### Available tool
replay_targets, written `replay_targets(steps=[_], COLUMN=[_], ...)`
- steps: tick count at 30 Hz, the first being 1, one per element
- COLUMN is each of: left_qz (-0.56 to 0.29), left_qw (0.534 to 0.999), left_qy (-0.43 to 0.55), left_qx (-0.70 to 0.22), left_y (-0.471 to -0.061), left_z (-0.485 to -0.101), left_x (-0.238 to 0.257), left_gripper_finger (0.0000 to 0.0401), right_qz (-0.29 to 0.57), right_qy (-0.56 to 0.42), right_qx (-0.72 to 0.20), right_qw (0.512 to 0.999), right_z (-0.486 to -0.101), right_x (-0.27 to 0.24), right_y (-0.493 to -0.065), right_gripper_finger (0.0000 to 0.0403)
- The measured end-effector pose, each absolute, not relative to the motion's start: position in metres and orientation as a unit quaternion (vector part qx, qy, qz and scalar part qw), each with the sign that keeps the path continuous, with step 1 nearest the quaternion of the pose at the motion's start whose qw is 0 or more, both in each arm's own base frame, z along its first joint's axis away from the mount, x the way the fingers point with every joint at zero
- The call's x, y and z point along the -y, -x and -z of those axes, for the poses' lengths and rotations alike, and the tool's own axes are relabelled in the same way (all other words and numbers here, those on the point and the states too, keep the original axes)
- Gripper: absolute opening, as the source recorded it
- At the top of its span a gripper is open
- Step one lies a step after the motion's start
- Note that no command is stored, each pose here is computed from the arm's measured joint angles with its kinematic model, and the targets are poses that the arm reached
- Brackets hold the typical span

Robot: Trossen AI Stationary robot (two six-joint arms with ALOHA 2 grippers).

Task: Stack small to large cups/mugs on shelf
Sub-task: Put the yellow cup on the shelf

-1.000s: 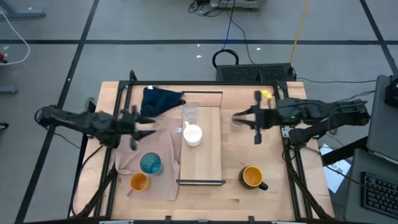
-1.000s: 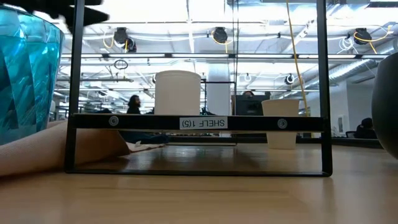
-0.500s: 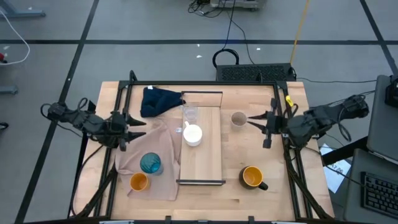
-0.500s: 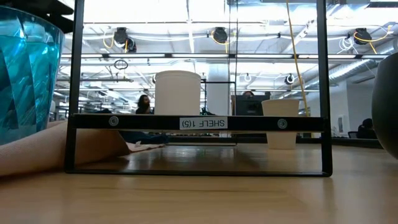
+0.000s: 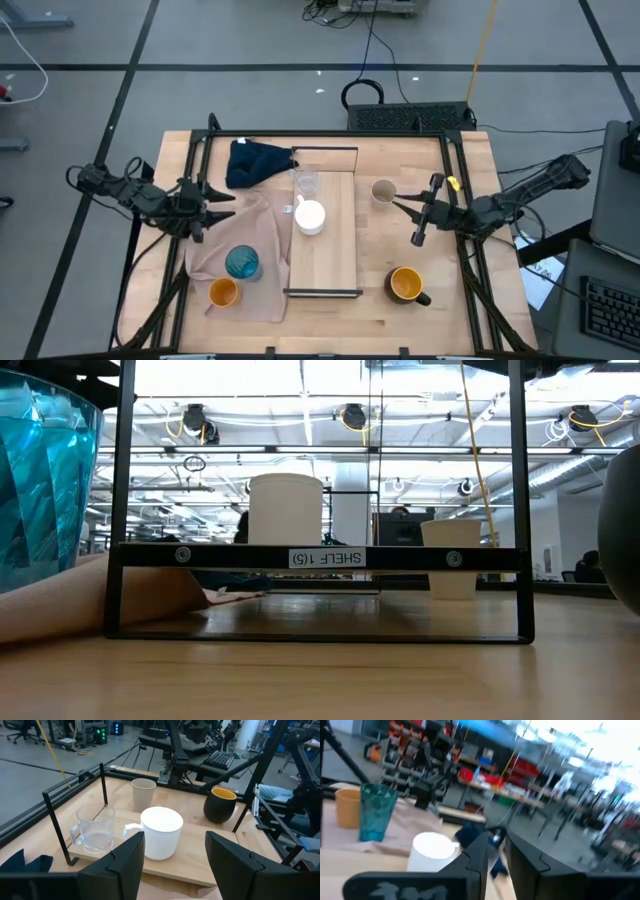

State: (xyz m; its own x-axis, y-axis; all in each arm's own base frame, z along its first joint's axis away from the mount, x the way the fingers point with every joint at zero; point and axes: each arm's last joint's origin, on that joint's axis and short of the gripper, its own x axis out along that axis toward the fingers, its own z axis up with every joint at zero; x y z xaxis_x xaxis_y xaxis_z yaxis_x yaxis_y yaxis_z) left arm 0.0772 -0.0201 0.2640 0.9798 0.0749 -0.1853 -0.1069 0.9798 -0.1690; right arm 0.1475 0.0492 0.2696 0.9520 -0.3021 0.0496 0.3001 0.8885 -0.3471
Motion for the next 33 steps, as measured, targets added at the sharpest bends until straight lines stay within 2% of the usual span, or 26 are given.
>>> replay_targets(steps=[5, 16, 26, 28, 33], left_qz=[-0.048, -0.048, -0.048, -0.032, 0.068], left_qw=[0.991, 0.991, 0.991, 0.988, 0.969], left_qy=[0.087, 0.085, 0.090, 0.127, 0.214], left_qx=[-0.092, -0.091, -0.089, -0.088, -0.100], left_y=[-0.0781, -0.0780, -0.0781, -0.0782, -0.0789], left_z=[-0.2636, -0.2639, -0.2642, -0.2648, -0.2676], left_x=[0.0204, 0.0204, 0.0204, 0.0215, 0.0283], left_gripper_finger=[0.0209, 0.0209, 0.0209, 0.0209, 0.0209], right_qz=[0.165, 0.171, 0.194, 0.195, 0.194], right_qy=[0.201, 0.183, 0.195, 0.190, 0.187], right_qx=[0.030, 0.034, 0.042, 0.044, 0.042], right_qw=[0.965, 0.968, 0.961, 0.961, 0.962], right_z=[-0.2600, -0.2630, -0.2664, -0.2672, -0.2664], right_x=[-0.0485, -0.0469, -0.0414, -0.0413, -0.0414], right_y=[-0.1463, -0.1465, -0.1475, -0.1474, -0.1476], right_gripper_finger=[0.0059, 0.0059, 0.0082, 0.0082, 0.0082])
